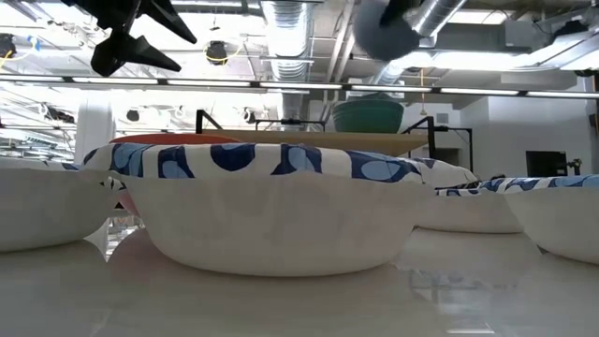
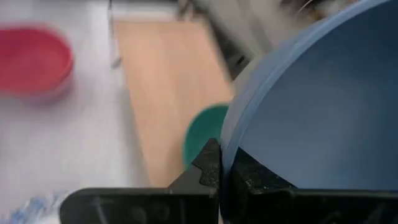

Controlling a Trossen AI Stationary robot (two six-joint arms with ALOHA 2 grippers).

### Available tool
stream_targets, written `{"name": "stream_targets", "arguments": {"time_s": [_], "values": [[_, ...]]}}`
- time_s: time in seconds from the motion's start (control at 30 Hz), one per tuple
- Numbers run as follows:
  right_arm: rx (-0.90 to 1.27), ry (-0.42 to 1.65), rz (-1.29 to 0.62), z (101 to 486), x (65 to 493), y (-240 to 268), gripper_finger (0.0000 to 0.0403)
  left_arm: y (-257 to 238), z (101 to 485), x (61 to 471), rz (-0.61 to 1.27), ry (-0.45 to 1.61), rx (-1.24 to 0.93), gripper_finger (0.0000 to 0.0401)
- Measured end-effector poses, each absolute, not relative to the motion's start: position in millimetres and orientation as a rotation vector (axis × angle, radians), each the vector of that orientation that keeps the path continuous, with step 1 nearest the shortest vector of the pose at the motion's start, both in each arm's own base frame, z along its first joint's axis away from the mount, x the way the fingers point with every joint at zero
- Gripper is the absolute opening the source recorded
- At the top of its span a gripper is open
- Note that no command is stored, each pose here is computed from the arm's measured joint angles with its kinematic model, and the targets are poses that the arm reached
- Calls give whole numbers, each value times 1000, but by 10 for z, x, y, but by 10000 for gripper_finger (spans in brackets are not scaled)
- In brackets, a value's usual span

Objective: Place and stack bowls onto a shelf
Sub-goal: Stack the blue bowl on top of the green bowl on the shelf

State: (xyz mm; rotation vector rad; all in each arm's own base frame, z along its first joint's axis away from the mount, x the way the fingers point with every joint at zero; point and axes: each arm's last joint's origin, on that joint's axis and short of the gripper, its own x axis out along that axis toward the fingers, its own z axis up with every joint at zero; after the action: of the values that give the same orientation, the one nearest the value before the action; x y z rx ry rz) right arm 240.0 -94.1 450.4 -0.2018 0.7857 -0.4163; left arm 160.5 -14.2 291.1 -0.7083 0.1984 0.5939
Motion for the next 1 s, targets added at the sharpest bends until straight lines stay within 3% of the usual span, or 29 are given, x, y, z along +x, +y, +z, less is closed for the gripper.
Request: {"name": "stream_targets", "arguments": {"time_s": [0.4,0.7,1.0], "values": [[-156,1061,-278,3853,2928,-1384,24,-153,2867,1666,605,222,-699,234],[-136,1208,-236,3577,3037,-1502,24,-153,2867,1666,606,222,-700,234],[-136,1219,-241,3596,2966,-1572,86,-154,2867,1666,606,221,-700,234]]}}
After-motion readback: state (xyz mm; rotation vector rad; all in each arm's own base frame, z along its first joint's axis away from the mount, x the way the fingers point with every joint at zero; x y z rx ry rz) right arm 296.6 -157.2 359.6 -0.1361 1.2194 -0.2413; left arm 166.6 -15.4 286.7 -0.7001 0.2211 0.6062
